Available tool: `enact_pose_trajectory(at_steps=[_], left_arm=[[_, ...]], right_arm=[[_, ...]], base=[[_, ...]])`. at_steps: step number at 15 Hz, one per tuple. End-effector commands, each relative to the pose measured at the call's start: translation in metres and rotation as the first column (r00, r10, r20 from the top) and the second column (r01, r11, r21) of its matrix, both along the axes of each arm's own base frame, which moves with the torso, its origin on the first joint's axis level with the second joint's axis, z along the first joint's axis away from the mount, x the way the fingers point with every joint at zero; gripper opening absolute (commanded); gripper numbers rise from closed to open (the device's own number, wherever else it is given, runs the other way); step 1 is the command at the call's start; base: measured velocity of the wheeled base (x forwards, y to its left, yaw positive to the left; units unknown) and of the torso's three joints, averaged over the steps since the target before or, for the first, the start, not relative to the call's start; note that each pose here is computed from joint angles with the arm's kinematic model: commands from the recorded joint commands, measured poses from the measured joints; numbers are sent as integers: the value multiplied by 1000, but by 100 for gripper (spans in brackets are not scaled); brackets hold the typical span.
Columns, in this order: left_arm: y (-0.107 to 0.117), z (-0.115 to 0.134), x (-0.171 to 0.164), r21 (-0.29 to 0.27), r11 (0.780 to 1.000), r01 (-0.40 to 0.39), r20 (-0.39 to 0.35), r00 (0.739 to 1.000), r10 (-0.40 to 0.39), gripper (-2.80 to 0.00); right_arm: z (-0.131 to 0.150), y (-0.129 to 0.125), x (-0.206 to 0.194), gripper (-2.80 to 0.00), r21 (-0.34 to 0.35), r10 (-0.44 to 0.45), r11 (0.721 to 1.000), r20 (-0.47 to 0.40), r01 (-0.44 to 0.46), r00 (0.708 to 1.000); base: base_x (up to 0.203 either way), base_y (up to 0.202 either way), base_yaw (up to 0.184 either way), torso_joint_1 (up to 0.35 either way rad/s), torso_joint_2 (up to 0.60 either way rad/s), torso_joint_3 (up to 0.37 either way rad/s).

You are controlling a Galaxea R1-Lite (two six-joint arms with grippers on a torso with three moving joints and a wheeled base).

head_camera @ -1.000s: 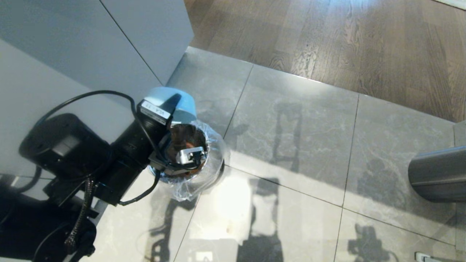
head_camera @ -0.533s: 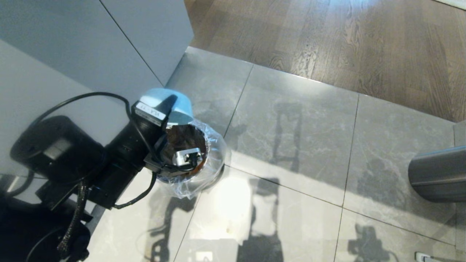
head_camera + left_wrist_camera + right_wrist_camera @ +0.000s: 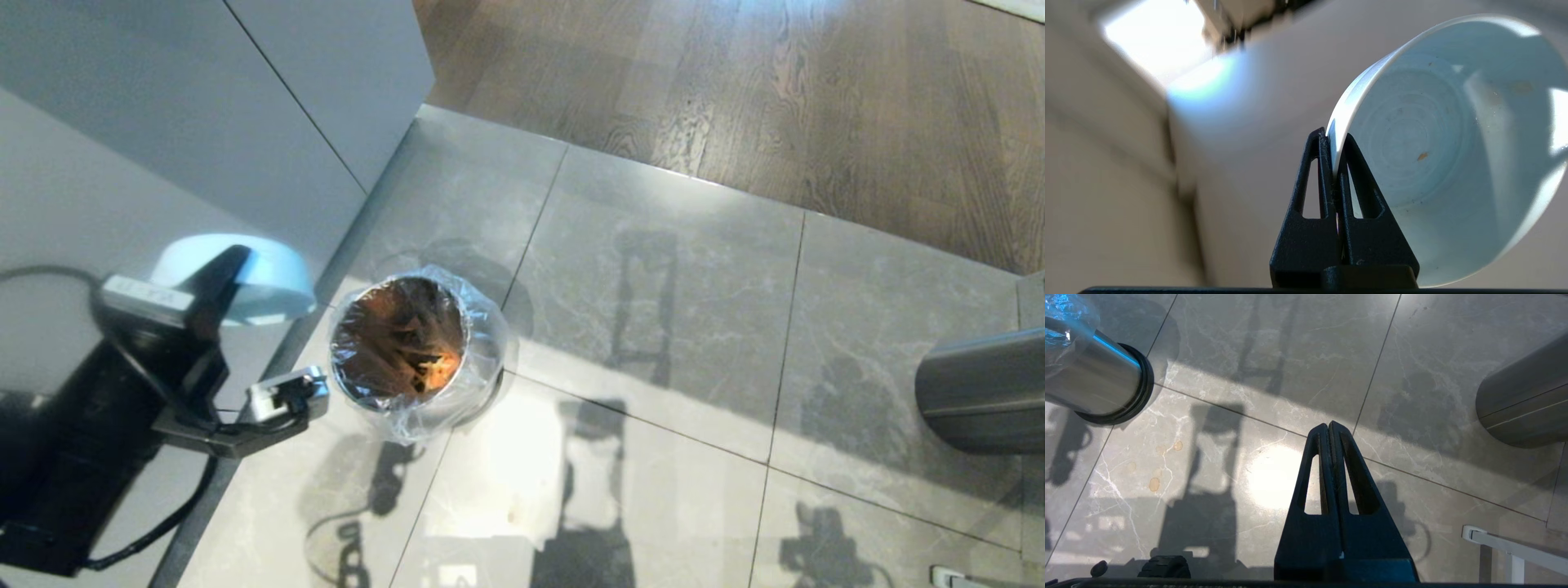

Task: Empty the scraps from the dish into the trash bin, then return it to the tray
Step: Put the bowl back to the table

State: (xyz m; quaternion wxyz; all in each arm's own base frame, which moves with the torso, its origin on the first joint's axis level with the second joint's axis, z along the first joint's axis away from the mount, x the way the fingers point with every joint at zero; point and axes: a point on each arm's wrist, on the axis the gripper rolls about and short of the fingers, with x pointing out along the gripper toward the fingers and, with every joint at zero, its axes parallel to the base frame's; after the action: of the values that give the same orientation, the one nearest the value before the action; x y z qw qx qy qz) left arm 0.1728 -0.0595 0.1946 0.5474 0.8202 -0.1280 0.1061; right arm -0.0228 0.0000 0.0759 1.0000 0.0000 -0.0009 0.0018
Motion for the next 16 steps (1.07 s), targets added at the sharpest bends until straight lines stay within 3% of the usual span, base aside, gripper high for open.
enact_pose_trajectory(at_steps=[1, 3, 5, 7, 9, 11, 12, 14, 15, 16], left_arm=[[29, 7, -38, -59, 992, -108, 80, 990, 112, -280], [44, -9, -67, -209, 957, -203, 36, 976, 215, -280], [52, -10, -82, -352, 890, -291, 11, 949, 315, -280], [57, -17, -91, -507, 787, -352, -63, 925, 374, -280], [59, -32, -95, -644, 665, -379, -165, 917, 364, -280], [60, -55, -101, -770, 486, -414, -298, 906, 299, -280], [61, -68, -108, -828, 362, -428, -356, 901, 249, -280], [62, -90, -124, -886, 111, -451, -443, 892, 85, -280], [60, -97, -132, -891, 25, -453, -453, 888, -81, -280], [58, -100, -136, -886, -27, -464, -447, 867, -221, -280]], right_arm=[[0, 0, 0, -280, 0, 1, 1000, 0, -1, 1000], [0, 0, 0, -280, 0, 1, 1000, 0, -1, 1000], [0, 0, 0, -280, 0, 1, 1000, 0, -1, 1000], [0, 0, 0, -280, 0, 1, 1000, 0, -1, 1000], [0, 0, 0, -280, 0, 1, 1000, 0, -1, 1000], [0, 0, 0, -280, 0, 1, 1000, 1, -1, 1000], [0, 0, 0, -280, 0, 1, 1000, 0, -1, 1000], [0, 0, 0, -280, 0, 1, 1000, 0, -1, 1000], [0, 0, 0, -280, 0, 1, 1000, 0, -1, 1000], [0, 0, 0, -280, 0, 1, 1000, 1, -1, 1000]], base=[[0, 0, 0, 0, 0, 0], [0, 0, 0, 0, 0, 0], [0, 0, 0, 0, 0, 0], [0, 0, 0, 0, 0, 0], [0, 0, 0, 0, 0, 0], [0, 0, 0, 0, 0, 0], [0, 0, 0, 0, 0, 0], [0, 0, 0, 0, 0, 0], [0, 0, 0, 0, 0, 0], [0, 0, 0, 0, 0, 0]])
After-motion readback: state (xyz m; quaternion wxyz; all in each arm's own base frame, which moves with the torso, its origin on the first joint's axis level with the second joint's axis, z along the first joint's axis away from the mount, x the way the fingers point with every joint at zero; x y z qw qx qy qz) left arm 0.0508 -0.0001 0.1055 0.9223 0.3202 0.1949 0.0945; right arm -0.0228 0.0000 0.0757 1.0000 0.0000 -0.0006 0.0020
